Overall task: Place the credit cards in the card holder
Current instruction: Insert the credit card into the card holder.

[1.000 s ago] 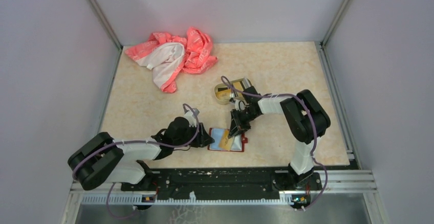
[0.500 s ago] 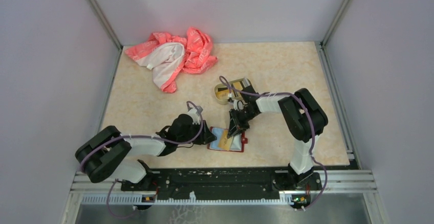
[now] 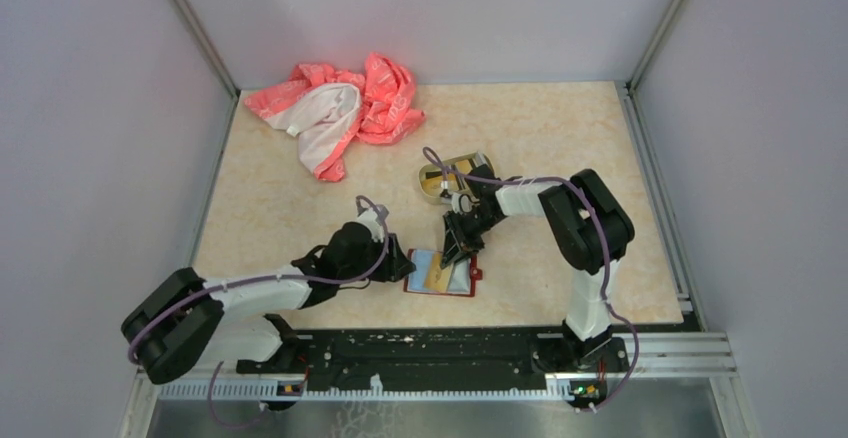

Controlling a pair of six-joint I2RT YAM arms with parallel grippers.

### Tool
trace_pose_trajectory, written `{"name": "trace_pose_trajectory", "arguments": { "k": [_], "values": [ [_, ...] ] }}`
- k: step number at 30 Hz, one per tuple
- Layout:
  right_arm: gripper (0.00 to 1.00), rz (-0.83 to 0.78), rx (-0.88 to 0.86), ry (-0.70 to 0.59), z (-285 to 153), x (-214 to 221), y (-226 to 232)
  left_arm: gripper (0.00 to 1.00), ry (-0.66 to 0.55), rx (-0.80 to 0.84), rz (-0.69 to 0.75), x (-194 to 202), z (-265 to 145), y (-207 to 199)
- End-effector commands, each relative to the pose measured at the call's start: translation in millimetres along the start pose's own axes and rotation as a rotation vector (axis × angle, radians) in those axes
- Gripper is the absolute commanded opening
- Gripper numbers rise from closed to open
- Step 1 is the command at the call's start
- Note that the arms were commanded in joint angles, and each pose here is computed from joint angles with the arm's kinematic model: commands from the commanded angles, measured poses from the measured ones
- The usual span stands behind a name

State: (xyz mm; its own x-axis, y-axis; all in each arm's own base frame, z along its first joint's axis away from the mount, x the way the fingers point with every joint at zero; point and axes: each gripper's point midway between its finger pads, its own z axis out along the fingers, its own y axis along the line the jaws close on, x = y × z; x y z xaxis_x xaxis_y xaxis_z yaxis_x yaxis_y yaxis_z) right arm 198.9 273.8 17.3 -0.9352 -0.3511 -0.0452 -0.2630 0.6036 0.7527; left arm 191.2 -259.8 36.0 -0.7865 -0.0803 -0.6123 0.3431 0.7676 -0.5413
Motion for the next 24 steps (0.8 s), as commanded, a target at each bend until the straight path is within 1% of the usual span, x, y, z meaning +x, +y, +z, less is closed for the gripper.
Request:
{"name": "trace_pose_trajectory", "arguments": {
  "k": [1, 4, 8, 14, 20, 24],
  "values": [
    [0.19, -0.114, 0.13, -0.062, 9.3, -22.9, -23.8, 0.53, -0.037, 0.059, 0.031, -9.1, -19.5, -15.2],
    [0.19, -0.114, 0.134, -0.061, 9.3, -23.1, -25.3, 0.52, -0.059, 0.188, 0.029, -13.2, -24.9, -50.8],
    [0.2, -0.117, 0.139, -0.061, 8.8, -23.8, -25.8, 0.48, -0.046, 0.206, 0.051, -7.1, -15.7, -86.2],
    [0.2, -0.116, 0.145, -0.058, 9.0, -23.2, -27.3, 0.46, -0.006, 0.013, 0.146, 12.5, 22.8, -99.8],
    [0.2, -0.114, 0.146, -0.053, 9.9, -22.8, -28.6, 0.46, 0.031, -0.062, 0.214, 22.5, 49.0, -103.1],
    [0.2, -0.116, 0.148, -0.054, 9.6, -23.0, -28.7, 0.43, 0.05, -0.115, 0.241, 27.2, 61.1, -96.4]
  ]
}}
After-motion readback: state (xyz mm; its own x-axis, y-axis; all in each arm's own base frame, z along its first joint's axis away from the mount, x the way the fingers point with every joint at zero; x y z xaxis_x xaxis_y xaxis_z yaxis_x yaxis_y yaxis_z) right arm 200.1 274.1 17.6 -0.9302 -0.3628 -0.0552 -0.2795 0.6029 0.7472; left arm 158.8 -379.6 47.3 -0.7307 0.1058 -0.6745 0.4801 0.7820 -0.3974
